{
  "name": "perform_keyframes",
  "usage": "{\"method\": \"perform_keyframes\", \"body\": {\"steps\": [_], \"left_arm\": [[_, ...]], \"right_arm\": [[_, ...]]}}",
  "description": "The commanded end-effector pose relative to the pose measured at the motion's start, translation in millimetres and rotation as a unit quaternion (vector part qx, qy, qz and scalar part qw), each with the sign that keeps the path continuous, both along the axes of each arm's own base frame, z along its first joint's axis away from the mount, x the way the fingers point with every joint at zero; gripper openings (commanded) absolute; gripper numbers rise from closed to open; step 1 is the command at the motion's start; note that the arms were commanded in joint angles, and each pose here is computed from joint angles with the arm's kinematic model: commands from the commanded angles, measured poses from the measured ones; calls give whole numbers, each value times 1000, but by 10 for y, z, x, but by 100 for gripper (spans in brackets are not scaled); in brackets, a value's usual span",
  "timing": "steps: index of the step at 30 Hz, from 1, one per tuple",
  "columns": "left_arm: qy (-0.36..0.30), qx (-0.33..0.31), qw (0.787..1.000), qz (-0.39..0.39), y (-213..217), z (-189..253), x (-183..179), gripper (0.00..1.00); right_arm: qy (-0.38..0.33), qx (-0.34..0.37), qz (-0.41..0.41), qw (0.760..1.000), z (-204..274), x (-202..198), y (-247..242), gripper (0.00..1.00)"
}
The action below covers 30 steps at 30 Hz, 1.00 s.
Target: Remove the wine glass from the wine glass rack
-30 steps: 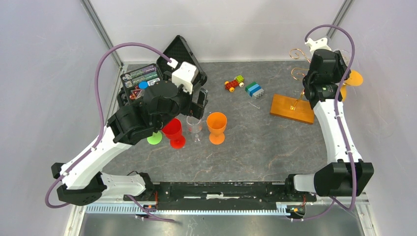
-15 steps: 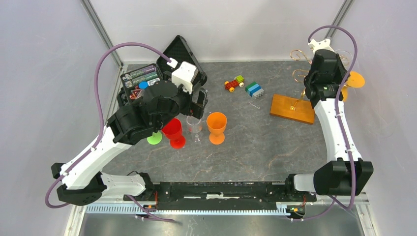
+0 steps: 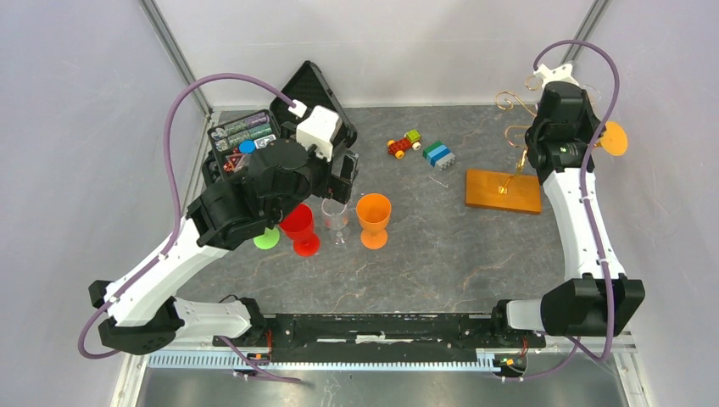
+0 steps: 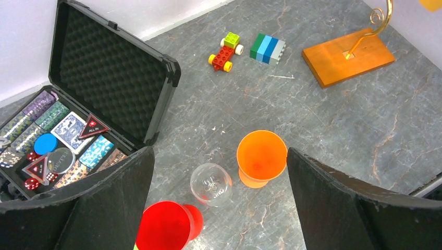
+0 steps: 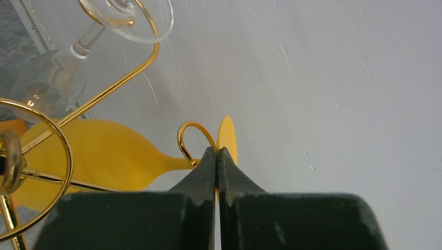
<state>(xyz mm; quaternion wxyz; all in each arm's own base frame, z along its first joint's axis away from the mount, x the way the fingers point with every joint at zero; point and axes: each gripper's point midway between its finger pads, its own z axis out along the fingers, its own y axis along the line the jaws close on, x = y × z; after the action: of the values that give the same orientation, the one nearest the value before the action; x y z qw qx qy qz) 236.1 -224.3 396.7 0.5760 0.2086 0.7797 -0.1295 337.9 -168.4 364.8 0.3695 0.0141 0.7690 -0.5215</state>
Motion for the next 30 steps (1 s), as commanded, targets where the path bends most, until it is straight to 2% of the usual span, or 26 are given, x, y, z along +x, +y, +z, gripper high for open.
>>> {"method": "perform_keyframes", "body": {"steps": [1,14,24,30], "left_arm": [[-35,4,999,1,9,123,69,100],[-49,21,999,-3,9,103,104,100],[-44,6,999,-6,-27,138,90,100],[-46,-4,999,-9,-15,193,64,100]], "right_arm": [[6,-13,-15,1000,134,-83,42,0],[15,-42,-7,999,265,-167,244,0],[1,-50,27,998,340,-68,486,0],[-10,-79,27,996,370,98,493,0]]}}
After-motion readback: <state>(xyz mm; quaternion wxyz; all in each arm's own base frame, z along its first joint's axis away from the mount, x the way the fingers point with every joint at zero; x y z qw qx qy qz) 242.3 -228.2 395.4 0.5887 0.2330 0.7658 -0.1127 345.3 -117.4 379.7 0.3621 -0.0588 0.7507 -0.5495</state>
